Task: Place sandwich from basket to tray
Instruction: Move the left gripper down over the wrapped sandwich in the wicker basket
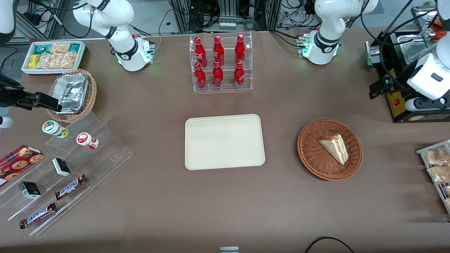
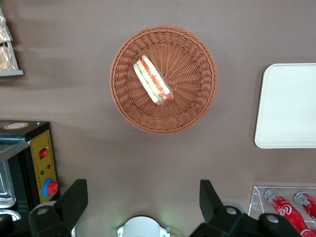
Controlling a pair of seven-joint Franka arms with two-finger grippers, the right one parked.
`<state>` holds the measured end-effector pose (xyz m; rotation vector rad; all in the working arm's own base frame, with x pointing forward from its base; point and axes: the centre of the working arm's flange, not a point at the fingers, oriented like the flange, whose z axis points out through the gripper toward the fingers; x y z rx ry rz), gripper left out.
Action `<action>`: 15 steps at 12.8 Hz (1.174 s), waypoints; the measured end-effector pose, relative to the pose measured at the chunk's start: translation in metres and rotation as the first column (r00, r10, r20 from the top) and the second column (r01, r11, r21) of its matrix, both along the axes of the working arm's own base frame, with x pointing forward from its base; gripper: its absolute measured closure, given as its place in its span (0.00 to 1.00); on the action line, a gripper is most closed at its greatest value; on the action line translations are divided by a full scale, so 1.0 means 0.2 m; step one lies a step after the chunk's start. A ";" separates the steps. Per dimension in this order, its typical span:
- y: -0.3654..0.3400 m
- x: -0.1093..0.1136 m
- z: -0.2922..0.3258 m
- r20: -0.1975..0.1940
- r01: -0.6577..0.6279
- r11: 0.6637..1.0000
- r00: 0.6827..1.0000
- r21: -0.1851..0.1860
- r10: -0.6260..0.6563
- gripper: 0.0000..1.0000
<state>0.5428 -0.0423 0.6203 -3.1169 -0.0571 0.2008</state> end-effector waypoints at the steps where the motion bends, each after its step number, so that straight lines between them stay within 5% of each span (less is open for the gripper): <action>1: 0.00 0.00 0.00 0.000 0.002 1.000 1.000 0.001 -0.002 0.00; 7: 0.00 0.06 -0.13 0.027 0.008 1.000 1.000 -0.001 -0.007 0.00; 12: -0.01 0.11 -0.58 0.016 0.013 1.000 1.000 -0.003 -0.012 0.00; 15: -0.01 0.11 -0.85 0.046 0.015 1.000 0.999 -0.006 -0.015 0.00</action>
